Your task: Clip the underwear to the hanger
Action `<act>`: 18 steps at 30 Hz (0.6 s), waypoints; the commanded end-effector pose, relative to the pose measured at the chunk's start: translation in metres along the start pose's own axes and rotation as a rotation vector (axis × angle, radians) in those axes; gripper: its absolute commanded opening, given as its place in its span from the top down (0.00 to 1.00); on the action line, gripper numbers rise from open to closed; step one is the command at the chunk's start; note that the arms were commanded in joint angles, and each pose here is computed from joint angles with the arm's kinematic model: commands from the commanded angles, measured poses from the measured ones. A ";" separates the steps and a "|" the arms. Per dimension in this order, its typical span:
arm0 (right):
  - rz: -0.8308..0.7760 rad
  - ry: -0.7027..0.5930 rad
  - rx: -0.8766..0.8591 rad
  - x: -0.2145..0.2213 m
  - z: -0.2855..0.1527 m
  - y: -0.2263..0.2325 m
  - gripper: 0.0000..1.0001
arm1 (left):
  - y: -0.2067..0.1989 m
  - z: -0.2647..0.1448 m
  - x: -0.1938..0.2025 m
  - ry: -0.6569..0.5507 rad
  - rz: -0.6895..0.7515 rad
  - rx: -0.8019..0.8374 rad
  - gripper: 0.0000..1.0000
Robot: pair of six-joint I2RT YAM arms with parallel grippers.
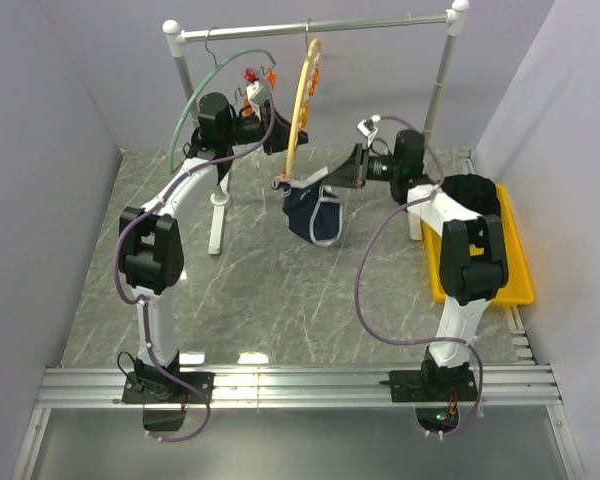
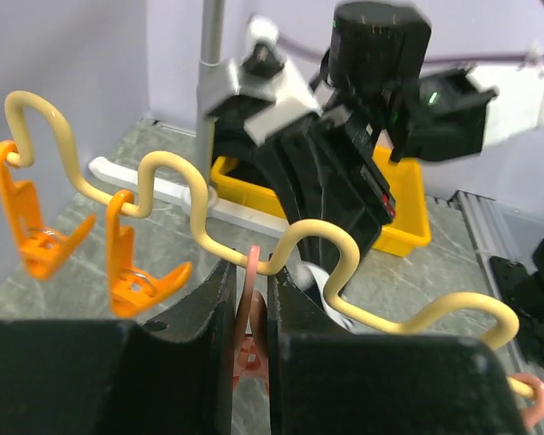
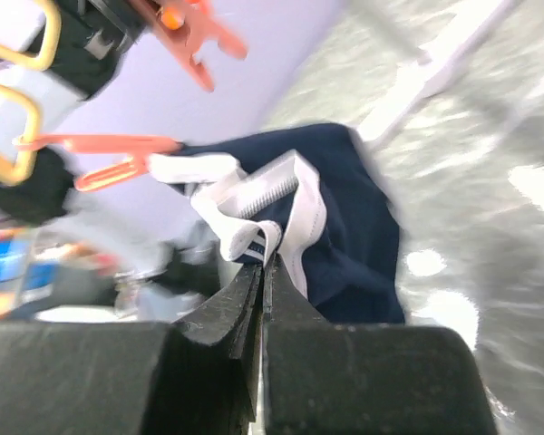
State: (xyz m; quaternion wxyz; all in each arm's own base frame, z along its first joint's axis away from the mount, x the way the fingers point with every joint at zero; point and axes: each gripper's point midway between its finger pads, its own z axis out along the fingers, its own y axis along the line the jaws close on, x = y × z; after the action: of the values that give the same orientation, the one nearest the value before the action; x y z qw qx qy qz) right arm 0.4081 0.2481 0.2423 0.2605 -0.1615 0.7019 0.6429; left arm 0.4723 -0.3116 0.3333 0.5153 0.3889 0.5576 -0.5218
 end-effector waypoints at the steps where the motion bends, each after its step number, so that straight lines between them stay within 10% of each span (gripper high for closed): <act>1: -0.154 0.033 0.276 0.008 -0.016 -0.017 1.00 | -0.022 -0.005 -0.024 -0.033 0.037 0.067 1.00; 18: -0.675 0.205 0.403 0.023 -0.036 -0.062 1.00 | -0.022 -0.007 -0.026 -0.053 0.020 0.109 1.00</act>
State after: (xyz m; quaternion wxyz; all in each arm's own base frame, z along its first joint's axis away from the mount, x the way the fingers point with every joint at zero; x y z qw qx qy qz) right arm 0.4075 0.2110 0.1653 0.3640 -0.3176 0.7768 0.4040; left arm 0.4562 -0.3074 0.3445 0.4946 0.3923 0.5355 -0.5611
